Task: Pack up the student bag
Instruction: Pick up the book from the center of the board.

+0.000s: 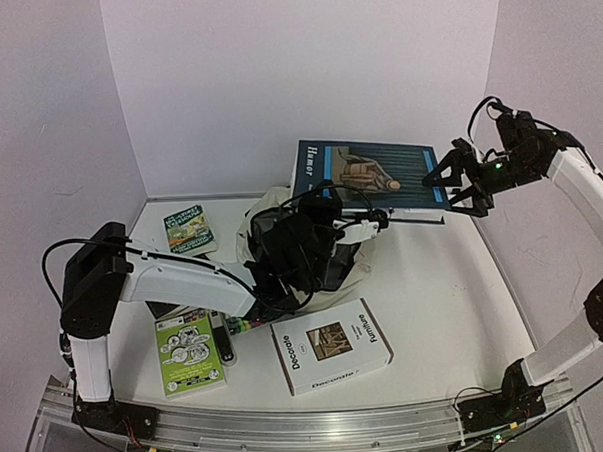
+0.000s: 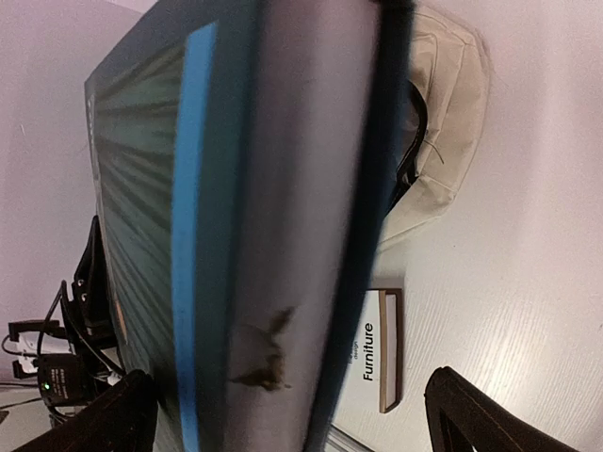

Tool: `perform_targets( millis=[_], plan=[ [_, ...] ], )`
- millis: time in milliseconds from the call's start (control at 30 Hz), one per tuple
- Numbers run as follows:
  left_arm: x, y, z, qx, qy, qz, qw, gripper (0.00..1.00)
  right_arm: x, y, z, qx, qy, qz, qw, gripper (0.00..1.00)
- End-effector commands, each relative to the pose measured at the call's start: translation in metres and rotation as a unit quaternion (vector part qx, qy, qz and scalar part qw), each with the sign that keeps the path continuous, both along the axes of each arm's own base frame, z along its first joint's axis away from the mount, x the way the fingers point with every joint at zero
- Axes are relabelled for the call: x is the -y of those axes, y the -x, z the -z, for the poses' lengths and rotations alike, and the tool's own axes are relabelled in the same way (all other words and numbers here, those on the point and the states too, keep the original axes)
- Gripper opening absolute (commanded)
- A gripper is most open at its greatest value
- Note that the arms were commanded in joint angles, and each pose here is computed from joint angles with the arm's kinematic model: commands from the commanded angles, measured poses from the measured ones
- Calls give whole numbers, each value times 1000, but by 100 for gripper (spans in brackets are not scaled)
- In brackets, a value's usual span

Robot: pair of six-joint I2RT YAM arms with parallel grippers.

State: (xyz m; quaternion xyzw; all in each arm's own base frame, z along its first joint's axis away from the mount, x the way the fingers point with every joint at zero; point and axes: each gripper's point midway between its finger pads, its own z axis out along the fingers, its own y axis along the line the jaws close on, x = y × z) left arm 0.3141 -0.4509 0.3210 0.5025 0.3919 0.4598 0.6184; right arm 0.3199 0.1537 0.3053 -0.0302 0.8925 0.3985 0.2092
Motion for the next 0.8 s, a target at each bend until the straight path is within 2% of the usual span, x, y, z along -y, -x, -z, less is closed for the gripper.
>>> perform_targets(
  millis=[0,167,300,367,467,533,633,733,767],
  plan=[
    [-19,2,-49,41,85,-21,995,0,1,-4,-11,-16,-65,0,998,98],
    [-17,1,-52,61,99,-34,993,1,-12,1,-22,-17,-123,-27,992,98],
    [-13,-2,-48,62,103,-40,992,2,-22,5,-26,-17,-138,-43,989,96],
    [-11,-1,-51,67,109,-39,991,3,-24,6,-23,-17,-137,-46,989,89],
    [-6,0,-50,63,116,-30,991,5,-25,3,-21,-18,-140,-47,989,70],
    [-5,0,-46,55,115,-29,991,15,-26,-1,-25,-15,-144,-49,988,56],
    [-3,1,-36,39,113,-25,993,36,-28,-7,-37,2,-150,-57,987,33],
    [-3,2,-23,16,106,-23,994,66,-24,-18,-49,18,-154,-52,986,14],
    [-3,2,-17,5,106,-22,994,73,-21,-23,-50,19,-156,-48,986,12]
  ],
)
